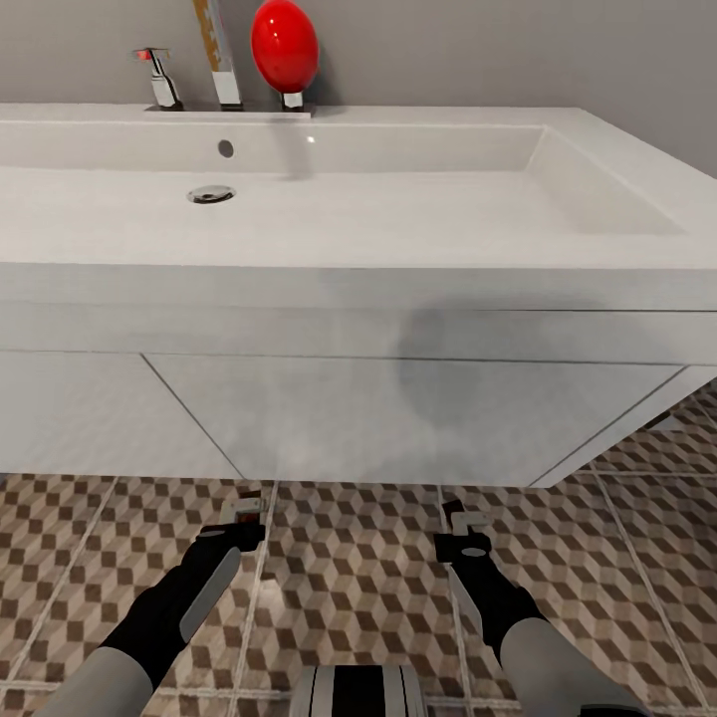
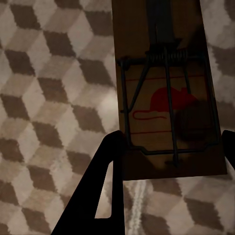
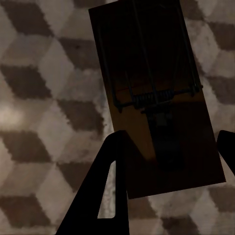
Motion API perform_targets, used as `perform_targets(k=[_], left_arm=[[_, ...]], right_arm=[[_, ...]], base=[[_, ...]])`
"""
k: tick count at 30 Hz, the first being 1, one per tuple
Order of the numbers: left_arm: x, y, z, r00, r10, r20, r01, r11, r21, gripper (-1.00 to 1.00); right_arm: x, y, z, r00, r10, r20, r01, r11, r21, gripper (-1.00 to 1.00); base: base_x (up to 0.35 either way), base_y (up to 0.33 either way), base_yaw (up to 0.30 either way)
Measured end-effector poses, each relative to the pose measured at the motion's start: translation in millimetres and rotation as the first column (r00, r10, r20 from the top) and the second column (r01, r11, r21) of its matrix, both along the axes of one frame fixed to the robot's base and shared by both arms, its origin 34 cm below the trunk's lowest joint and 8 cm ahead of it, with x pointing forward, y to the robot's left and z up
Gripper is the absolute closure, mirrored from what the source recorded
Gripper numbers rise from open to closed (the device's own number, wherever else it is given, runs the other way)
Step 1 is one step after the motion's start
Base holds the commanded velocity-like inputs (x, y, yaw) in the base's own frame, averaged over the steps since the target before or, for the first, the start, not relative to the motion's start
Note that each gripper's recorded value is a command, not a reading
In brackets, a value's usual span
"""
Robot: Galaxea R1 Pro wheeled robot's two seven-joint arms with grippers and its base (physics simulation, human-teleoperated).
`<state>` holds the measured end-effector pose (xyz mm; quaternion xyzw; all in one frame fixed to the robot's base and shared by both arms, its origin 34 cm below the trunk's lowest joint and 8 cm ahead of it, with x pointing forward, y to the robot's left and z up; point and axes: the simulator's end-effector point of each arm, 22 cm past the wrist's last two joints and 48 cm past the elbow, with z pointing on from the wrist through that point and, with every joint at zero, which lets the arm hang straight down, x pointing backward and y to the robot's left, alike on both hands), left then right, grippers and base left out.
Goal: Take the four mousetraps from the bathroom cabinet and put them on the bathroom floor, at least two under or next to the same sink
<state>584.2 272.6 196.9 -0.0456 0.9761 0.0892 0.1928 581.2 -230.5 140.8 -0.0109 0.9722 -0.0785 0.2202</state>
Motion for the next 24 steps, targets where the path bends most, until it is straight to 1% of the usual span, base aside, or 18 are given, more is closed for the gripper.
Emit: perform_targets(k=[11,24], left_arm=[[-14,-6,-24,0.999,-0.001,-0.047,0.001,1.0,-0.009,1.0],[-32,-7,-51,0.995,-0.001,-0.101,0.0,1.0,-0.011,1.0]], right_arm=[[-17,-1,-23,0.999,0.0,-0.045,0.0,1.0,0.0,1.0],[-37,0,-50,0.995,0.001,-0.098,-0.001,1.0,0.001,1.0]], base=[[0.0,0.0,0.0],[0.0,0.0,0.0]])
